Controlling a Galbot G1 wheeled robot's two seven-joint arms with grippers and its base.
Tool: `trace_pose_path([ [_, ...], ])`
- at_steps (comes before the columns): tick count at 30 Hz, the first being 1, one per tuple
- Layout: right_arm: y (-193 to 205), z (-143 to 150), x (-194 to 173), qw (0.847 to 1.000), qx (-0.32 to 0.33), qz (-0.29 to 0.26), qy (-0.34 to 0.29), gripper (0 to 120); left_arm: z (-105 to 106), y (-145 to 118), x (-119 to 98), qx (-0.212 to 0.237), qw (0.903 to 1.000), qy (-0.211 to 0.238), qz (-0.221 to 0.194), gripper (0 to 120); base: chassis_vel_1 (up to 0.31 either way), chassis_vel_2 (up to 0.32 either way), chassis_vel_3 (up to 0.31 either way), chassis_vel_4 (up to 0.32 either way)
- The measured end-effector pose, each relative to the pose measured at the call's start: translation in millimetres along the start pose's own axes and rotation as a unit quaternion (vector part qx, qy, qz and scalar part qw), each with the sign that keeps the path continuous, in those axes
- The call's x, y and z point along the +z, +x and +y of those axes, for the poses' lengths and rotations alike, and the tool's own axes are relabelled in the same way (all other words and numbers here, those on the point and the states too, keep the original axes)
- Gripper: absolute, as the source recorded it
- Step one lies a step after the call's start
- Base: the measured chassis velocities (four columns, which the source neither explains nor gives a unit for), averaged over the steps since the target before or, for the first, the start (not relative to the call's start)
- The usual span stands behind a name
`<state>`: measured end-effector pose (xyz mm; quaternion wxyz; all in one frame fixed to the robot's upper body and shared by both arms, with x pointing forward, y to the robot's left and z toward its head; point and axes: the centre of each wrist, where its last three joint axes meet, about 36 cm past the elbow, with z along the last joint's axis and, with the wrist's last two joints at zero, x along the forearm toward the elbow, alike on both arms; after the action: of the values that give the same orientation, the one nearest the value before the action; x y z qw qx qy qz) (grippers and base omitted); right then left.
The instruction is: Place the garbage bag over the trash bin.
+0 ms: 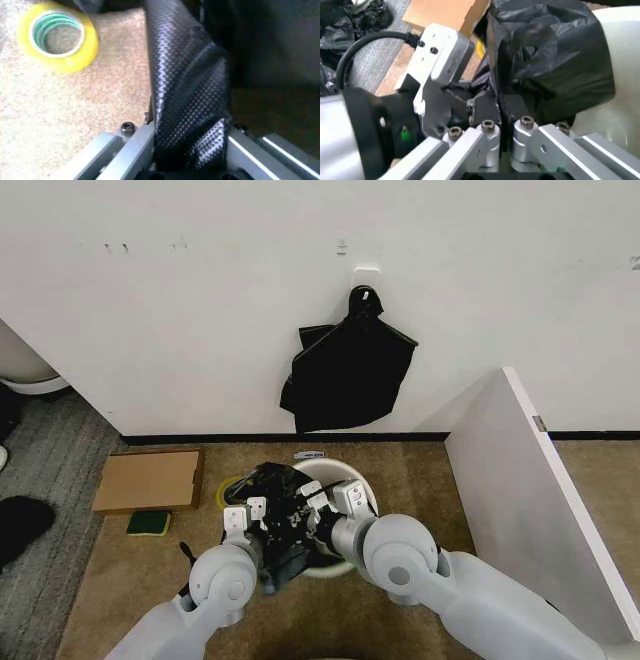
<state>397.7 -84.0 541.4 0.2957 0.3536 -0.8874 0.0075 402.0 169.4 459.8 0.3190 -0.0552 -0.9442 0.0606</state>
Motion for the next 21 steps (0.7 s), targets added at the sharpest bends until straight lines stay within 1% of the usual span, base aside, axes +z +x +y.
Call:
trace_pose_path([
  [8, 3, -3, 0, 1.000, 0.004, -0.002, -0.001, 0, 1, 3, 0, -0.007, 1.0000, 0.002, -0.002, 0, 0.000, 0.000, 0.000, 0.000],
  [11, 6, -6, -1, 1.000, 0.008, -0.008, -0.004, 0, 7, 6, -2, -0.015, 0.9998, 0.007, -0.006, 0, 0.000, 0.000, 0.000, 0.000],
  [15, 16, -14, -5, 0.999, 0.021, -0.021, -0.011, 0, 19, 10, -4, -0.030, 0.9992, 0.018, -0.019, 0, 0.000, 0.000, 0.000, 0.000],
  [21, 30, -19, -6, 0.999, 0.028, -0.032, -0.016, 0, 29, 14, -7, -0.041, 0.9981, 0.031, -0.033, 0, 0.000, 0.000, 0.000, 0.000],
])
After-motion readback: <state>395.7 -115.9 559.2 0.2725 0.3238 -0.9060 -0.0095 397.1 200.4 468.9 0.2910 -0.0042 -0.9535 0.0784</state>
